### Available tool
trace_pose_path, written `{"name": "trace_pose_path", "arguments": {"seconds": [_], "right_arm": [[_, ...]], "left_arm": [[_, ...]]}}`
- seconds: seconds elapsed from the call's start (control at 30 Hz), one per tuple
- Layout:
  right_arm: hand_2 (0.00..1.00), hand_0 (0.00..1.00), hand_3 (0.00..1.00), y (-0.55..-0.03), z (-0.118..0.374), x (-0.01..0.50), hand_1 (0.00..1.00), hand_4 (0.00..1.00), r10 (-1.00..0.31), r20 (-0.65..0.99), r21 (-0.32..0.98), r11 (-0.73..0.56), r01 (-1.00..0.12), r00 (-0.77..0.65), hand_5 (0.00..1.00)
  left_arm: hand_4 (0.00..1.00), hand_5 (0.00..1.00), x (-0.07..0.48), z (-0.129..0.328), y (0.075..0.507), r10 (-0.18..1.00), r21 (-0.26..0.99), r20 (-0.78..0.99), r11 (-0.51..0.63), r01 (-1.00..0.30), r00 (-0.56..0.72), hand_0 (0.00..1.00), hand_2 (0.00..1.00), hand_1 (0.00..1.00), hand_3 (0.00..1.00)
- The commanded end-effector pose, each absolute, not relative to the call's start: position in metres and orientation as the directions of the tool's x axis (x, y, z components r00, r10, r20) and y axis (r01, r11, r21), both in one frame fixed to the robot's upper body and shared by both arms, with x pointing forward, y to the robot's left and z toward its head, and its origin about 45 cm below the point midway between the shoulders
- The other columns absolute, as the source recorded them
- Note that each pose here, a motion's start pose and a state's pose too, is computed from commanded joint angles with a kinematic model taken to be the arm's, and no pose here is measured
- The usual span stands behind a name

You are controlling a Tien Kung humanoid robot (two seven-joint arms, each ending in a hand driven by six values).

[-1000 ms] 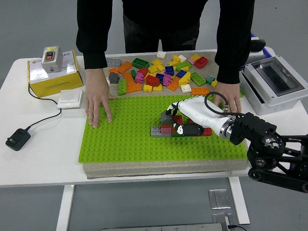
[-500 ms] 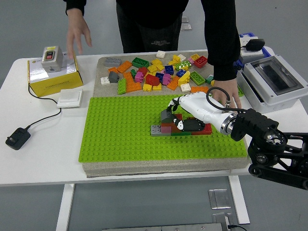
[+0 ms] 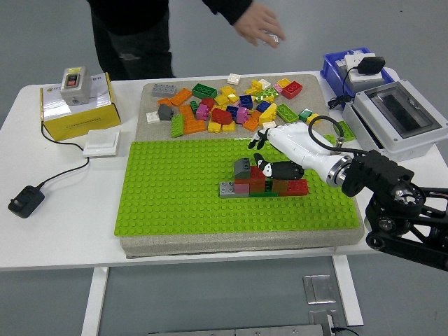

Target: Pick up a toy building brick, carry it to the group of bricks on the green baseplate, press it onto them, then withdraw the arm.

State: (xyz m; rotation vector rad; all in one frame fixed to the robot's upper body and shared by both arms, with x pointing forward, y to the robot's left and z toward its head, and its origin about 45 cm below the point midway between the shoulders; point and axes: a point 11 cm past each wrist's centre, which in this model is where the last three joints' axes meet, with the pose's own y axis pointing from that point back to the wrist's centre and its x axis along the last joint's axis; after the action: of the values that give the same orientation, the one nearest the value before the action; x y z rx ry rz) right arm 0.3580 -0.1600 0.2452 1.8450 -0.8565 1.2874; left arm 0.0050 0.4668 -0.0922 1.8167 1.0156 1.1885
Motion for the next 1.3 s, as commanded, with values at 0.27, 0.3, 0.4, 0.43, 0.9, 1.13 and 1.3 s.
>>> {"name": "trace_pose_path", "arguments": {"seconds": [0.27, 0.3, 0.4, 0.43, 0.9, 1.13, 1.3], "right_arm": [[0.654, 0.038, 0.687, -0.184, 0.260, 0.366, 0.099, 0.372, -0.219, 0.948, 0.112, -0.451, -0.886, 0.231, 0.458], [0.654, 0.038, 0.687, -0.187, 0.262, 0.367, 0.099, 0.372, -0.233, 0.946, 0.102, -0.442, -0.891, 0.224, 0.458], [0.654, 0.038, 0.687, -0.196, 0.264, 0.369, 0.099, 0.372, -0.277, 0.938, 0.081, -0.413, -0.907, 0.210, 0.458], [0.654, 0.038, 0.687, -0.199, 0.266, 0.370, 0.099, 0.372, -0.290, 0.935, 0.073, -0.403, -0.912, 0.203, 0.458], [0.660, 0.039, 0.686, -0.161, 0.235, 0.350, 0.116, 0.572, -0.196, 0.935, 0.164, -0.504, -0.848, 0.297, 0.528], [0.661, 0.040, 0.680, -0.157, 0.234, 0.349, 0.116, 0.534, -0.187, 0.934, 0.171, -0.511, -0.842, 0.303, 0.537], [0.664, 0.042, 0.682, -0.176, 0.242, 0.357, 0.116, 0.426, -0.256, 0.926, 0.136, -0.459, -0.878, 0.278, 0.510]], "left_arm": [[0.156, 0.709, 0.001, -0.093, 0.465, 0.896, 0.878, 0.358, -0.419, 0.232, 0.261, 0.690, 0.509, 0.651, 0.629], [0.156, 0.709, 0.000, -0.093, 0.465, 0.897, 0.878, 0.357, -0.418, 0.234, 0.261, 0.690, 0.509, 0.651, 0.629], [0.156, 0.709, -0.001, -0.093, 0.464, 0.898, 0.878, 0.356, -0.417, 0.237, 0.260, 0.690, 0.509, 0.651, 0.629], [0.156, 0.709, -0.002, -0.094, 0.464, 0.898, 0.877, 0.356, -0.417, 0.238, 0.260, 0.690, 0.509, 0.651, 0.629], [0.153, 0.707, -0.004, -0.094, 0.463, 0.899, 0.876, 0.352, -0.415, 0.247, 0.263, 0.690, 0.509, 0.652, 0.628], [0.154, 0.707, -0.005, -0.093, 0.464, 0.898, 0.875, 0.351, -0.416, 0.249, 0.265, 0.690, 0.509, 0.651, 0.628], [0.153, 0.707, -0.006, -0.093, 0.464, 0.898, 0.874, 0.350, -0.415, 0.252, 0.267, 0.690, 0.509, 0.652, 0.628]]}}
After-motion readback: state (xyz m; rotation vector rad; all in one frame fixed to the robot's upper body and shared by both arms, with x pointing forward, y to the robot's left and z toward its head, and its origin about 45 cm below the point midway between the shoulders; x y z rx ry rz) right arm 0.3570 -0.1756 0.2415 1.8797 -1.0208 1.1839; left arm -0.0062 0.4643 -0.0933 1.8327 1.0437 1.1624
